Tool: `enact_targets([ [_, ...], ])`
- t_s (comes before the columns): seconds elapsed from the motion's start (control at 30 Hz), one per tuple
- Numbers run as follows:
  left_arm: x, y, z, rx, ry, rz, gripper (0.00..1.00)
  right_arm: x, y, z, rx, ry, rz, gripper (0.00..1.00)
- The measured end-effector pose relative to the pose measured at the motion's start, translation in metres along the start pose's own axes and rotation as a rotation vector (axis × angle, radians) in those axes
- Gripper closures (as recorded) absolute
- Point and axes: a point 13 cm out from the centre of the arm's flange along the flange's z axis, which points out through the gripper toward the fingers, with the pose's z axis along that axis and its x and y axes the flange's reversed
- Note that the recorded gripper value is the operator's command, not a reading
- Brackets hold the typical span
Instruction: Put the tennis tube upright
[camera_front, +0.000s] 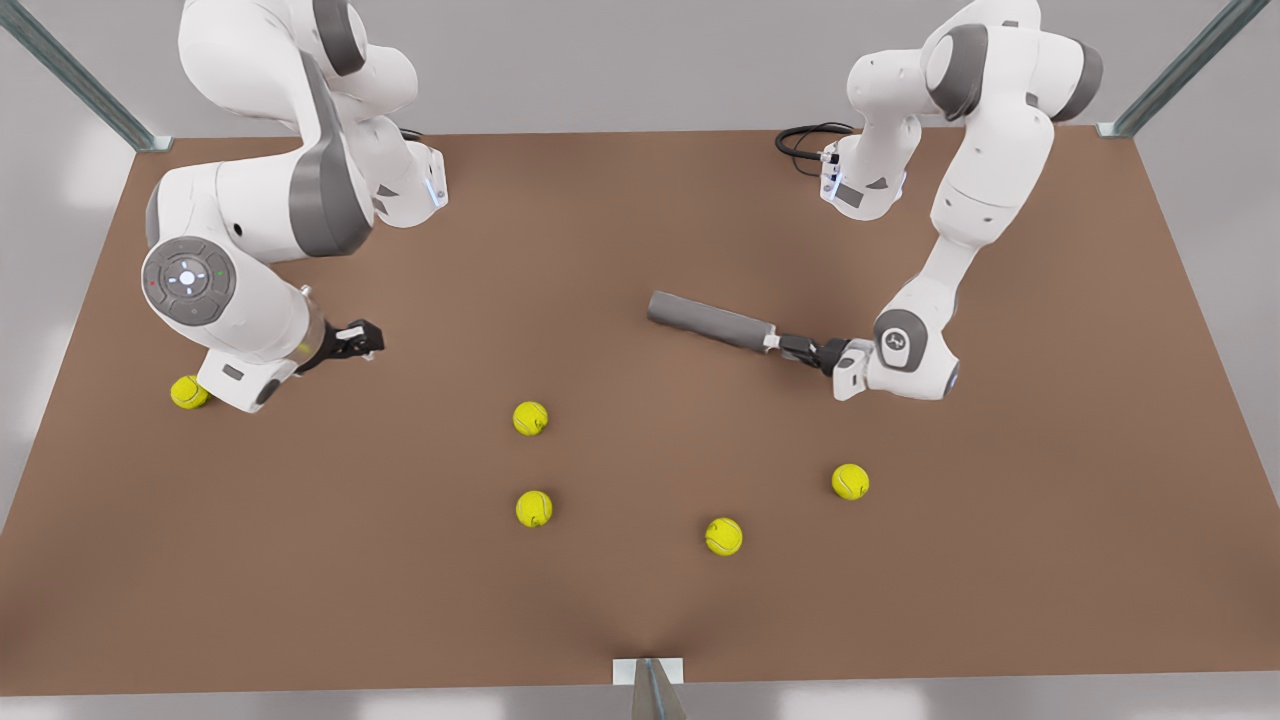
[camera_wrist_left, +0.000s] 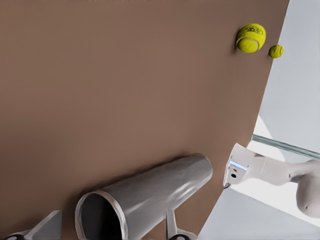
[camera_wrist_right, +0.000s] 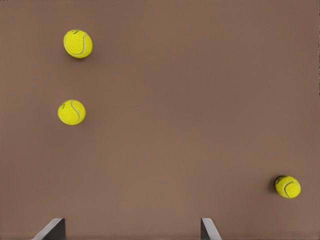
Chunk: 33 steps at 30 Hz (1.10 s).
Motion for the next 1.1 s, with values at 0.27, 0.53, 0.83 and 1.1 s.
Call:
enact_targets([
  [0.27, 0.016, -0.004, -0.016, 0.025, 0.026, 0.065, 0.00, -0.001, -0.007, 0.009, -0.001, 0.019, 0.038, 0.00],
  [0.53, 0.026, -0.020, 0.011, 0.069, 0.080, 0.106, 0.00, -0.001, -0.009, 0.009, -0.003, 0.020, 0.056, 0.00],
  [0.83, 0.031, -0.026, 0.040, 0.087, 0.119, 0.129, 0.02, -0.002, -0.008, 0.010, 0.000, 0.021, 0.065, 0.00],
  [1.1, 0.033, -0.027, 0.045, 0.086, 0.126, 0.129, 0.28, -0.002, -0.009, 0.010, 0.002, 0.021, 0.072, 0.00],
])
